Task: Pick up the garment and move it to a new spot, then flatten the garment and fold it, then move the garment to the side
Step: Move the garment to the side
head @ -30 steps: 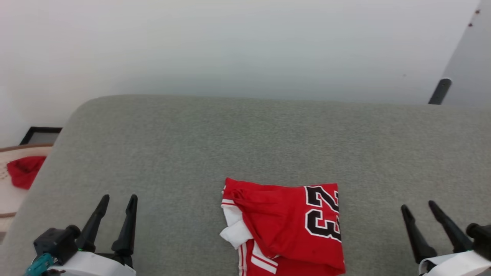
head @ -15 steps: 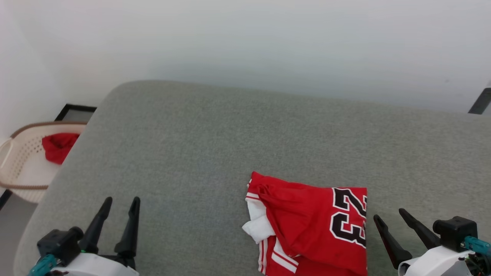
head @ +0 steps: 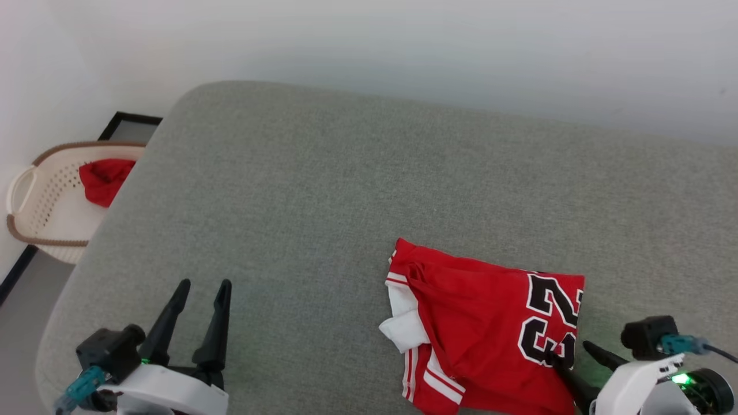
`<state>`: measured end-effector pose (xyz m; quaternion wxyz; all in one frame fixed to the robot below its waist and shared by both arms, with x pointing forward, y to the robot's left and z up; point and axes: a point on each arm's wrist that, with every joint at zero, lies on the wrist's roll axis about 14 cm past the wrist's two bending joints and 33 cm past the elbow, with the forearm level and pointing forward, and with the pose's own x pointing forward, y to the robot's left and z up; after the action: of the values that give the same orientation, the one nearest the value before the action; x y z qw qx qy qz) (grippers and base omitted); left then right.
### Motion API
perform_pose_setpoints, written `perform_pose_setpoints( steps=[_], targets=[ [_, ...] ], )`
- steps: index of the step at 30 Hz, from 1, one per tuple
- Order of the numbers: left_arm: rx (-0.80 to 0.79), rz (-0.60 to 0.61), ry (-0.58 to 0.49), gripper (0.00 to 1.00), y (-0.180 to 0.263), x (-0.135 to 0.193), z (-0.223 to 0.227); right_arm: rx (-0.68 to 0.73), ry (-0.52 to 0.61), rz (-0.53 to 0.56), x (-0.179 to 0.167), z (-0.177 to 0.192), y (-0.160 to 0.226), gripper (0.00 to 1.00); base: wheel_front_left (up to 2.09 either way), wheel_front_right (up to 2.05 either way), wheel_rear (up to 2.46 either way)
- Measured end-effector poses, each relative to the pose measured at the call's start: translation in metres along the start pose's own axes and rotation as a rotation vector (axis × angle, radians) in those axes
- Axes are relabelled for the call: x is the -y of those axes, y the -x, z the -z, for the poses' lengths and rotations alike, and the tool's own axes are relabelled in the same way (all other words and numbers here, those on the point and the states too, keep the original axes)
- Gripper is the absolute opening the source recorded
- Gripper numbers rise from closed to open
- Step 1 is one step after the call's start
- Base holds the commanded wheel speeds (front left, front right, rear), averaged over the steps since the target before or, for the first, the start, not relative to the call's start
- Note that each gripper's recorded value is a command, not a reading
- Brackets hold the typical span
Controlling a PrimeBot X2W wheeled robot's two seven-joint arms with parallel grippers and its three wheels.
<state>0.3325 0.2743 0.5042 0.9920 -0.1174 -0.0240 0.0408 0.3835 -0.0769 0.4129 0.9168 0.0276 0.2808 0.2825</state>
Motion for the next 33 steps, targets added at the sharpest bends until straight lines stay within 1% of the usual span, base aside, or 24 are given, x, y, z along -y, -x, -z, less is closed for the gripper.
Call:
perform_pose_setpoints(
  steps=[10, 11, 12, 13, 15, 21, 33],
  targets=[
    [-0.027, -0.011, 0.015, 1.0, -0.006, 0.001, 0.01, -0.18, -0.018, -0.027, -0.004, 0.019, -0.017, 1.0, 0.0, 0.0, 0.0],
    [-0.029, -0.014, 0.018, 1.0, -0.006, 0.0, 0.011, -0.198, -0.017, -0.031, -0.005, 0.02, -0.018, 0.7, 0.0, 0.0, 0.0],
    [-0.031, -0.016, 0.021, 1.0, -0.006, 0.0, 0.011, -0.21, -0.012, -0.033, -0.005, 0.02, -0.019, 0.16, 0.0, 0.0, 0.0],
    [-0.033, -0.018, 0.023, 1.0, -0.006, 0.0, 0.012, -0.217, -0.007, -0.034, -0.005, 0.02, -0.019, 0.0, 0.0, 0.0, 0.0],
    [-0.034, -0.018, 0.026, 1.0, -0.008, 0.0, 0.013, -0.234, 0.004, -0.033, -0.004, 0.02, -0.02, 0.0, 0.0, 0.0, 0.0],
    [-0.035, -0.016, 0.029, 1.0, -0.011, 0.002, 0.014, -0.223, 0.014, -0.023, 0.002, 0.008, -0.021, 0.0, 0.0, 0.0, 0.0],
    [-0.032, 0.041, 0.031, 1.0, -0.025, 0.02, 0.015, -0.153, 0.064, 0.075, 0.043, -0.028, -0.007, 0.0, 0.0, 0.0, 0.0]
  ],
)
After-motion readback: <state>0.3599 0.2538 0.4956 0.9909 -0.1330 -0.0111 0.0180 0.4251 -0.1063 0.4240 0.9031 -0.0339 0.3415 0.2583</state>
